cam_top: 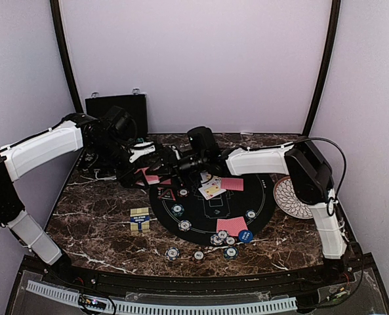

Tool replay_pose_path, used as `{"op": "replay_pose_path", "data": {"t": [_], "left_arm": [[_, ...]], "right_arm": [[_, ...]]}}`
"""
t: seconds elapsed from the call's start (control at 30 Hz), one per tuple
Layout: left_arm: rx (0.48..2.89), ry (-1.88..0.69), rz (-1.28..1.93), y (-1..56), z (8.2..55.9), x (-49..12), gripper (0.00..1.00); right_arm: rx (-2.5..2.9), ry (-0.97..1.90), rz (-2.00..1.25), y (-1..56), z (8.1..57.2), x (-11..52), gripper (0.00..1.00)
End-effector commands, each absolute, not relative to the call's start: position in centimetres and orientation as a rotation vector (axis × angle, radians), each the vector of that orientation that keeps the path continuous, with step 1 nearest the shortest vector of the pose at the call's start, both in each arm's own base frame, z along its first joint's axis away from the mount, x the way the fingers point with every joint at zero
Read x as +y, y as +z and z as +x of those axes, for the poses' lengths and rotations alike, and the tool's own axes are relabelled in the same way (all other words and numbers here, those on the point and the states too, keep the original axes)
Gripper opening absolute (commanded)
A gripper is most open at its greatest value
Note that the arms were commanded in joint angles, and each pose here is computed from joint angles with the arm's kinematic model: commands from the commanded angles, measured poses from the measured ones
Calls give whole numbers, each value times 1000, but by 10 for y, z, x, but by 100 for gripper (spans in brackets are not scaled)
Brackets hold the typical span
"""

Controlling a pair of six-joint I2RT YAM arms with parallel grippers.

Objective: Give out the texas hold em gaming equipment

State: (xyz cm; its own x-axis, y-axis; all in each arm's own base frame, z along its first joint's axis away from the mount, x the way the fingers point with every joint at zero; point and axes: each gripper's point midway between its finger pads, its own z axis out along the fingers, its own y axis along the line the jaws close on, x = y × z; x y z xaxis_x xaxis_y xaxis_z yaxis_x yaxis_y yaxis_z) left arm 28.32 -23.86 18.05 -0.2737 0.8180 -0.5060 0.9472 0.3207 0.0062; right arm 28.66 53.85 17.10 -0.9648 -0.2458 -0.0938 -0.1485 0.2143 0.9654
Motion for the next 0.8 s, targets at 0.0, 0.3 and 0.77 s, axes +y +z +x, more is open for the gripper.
{"op": "replay_pose_path", "data": {"t": [0.0,0.3,0.77], "left_arm": [[2110,-423,1533,207,281,-238,0],[2114,-420,1534,205,282,-238,0],[2126,-387,1542,197,282,-233,0]], "right_arm": [[-2429,-1861,350,160,295,520,63],[-2388,-1929,356,181,291,507,54],[-2255,-2076,327,225,285,498,27]]}}
